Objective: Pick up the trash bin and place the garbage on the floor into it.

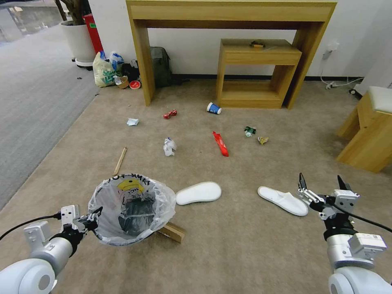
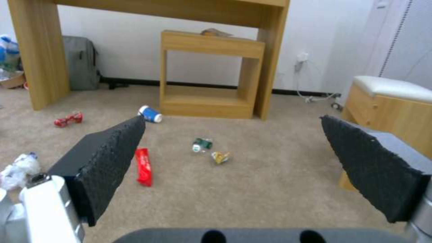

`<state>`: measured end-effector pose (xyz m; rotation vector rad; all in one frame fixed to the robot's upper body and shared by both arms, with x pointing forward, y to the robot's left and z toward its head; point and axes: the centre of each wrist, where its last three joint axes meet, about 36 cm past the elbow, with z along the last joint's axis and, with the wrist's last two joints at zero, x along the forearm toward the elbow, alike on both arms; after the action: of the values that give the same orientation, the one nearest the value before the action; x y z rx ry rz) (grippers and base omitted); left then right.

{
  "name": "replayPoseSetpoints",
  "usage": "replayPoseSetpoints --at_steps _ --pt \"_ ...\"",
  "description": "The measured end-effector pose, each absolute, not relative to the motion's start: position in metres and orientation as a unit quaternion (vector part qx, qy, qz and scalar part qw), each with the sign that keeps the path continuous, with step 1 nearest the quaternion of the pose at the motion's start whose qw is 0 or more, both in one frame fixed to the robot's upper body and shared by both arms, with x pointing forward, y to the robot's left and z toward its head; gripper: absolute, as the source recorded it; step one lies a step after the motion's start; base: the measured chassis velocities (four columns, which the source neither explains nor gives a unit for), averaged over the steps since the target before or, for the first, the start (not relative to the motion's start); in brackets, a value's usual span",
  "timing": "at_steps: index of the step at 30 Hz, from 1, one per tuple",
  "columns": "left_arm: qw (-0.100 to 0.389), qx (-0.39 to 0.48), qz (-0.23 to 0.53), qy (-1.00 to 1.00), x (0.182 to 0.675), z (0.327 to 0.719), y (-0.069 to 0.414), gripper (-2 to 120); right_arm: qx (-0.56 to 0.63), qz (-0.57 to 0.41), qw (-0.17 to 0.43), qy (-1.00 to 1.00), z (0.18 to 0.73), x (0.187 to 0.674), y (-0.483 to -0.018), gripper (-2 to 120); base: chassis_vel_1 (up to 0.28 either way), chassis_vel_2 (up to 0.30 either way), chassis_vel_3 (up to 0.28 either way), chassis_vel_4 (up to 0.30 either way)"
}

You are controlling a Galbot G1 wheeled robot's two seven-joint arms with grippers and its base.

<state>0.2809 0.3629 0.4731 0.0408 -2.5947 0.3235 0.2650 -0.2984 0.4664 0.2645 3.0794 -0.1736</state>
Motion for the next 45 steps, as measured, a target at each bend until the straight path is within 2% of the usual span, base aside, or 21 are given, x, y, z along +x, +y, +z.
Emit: replayPoseSetpoints --at_steps 23,45 --pt "0.266 0.017 0.126 -0.956 0.287 0.466 0.371 0 0.085 -0.058 0.018 0.995 0.46 0.267 -0.296 100 0.044 0.228 -0.05 -0.225" --pt "0.27 0.015 0.13 -0.954 0.288 0.462 0.372 0 0.086 -0.061 0.016 0.994 0.457 0.267 -0.295 100 0.184 0.183 -0.185 -0.189"
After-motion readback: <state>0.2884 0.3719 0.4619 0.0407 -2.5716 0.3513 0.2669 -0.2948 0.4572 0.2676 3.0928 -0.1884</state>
